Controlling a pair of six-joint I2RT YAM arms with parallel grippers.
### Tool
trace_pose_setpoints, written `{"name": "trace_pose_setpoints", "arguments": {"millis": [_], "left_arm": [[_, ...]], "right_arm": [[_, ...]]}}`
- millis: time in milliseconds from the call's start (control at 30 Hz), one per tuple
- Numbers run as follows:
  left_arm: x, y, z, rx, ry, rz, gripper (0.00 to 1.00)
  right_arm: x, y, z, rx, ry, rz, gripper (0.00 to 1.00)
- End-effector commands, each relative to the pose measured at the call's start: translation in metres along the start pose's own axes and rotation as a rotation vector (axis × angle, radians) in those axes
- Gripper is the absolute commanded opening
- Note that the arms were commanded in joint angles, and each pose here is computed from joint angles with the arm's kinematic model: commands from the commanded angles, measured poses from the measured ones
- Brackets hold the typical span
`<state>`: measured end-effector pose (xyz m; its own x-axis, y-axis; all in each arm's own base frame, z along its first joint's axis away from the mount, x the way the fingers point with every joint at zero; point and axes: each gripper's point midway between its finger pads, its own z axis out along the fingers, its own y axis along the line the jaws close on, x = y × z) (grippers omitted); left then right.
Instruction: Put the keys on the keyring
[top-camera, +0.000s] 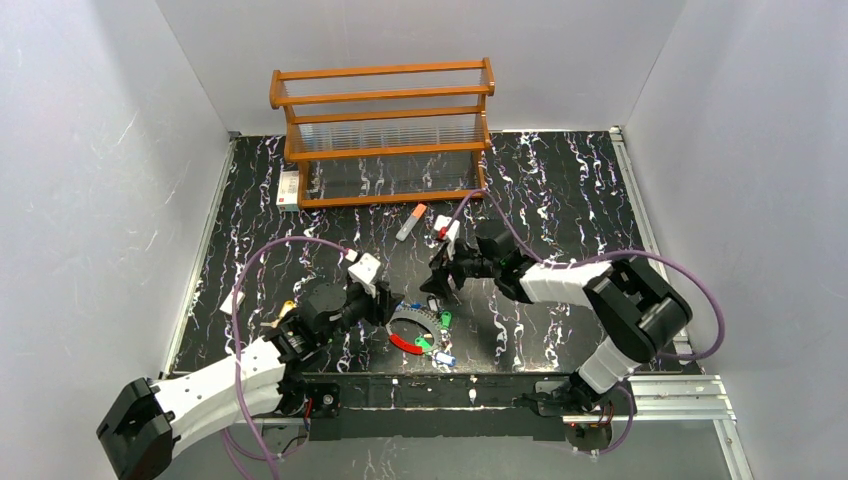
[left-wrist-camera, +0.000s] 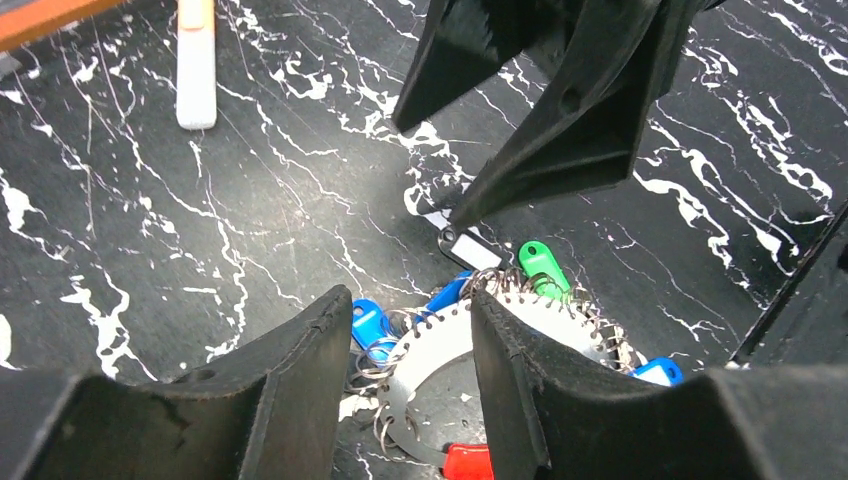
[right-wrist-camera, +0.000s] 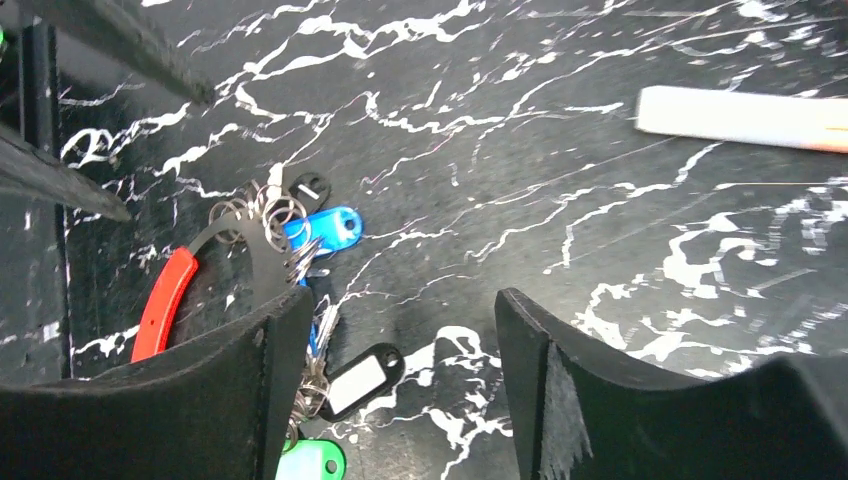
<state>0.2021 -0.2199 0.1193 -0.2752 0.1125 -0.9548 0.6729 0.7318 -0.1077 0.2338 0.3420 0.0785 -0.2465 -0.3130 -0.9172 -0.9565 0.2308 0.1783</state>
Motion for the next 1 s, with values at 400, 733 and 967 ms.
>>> {"name": "trace_pose_setpoints", "arguments": {"millis": [400, 733, 967], "left_arm": [[0.051, 0.007, -0.023, -0.156, 0.117, -0.478, 0.47], [0.08, 0.002, -0.036, -0.237, 0.257, -0.686, 0.47], [0.096, -0.008, -0.033, -0.236, 0.359, -0.727, 0.45]], "right_arm": [[-0.021, -0.041, -0.086, 0.523, -0.027, 0.316, 0.99], [0.038, -0.009, -0.117, 0.594, 0.053, 0.625, 0.99], [0.072, 0.039, -0.108, 0.395, 0.209, 0.786, 0.97]]}}
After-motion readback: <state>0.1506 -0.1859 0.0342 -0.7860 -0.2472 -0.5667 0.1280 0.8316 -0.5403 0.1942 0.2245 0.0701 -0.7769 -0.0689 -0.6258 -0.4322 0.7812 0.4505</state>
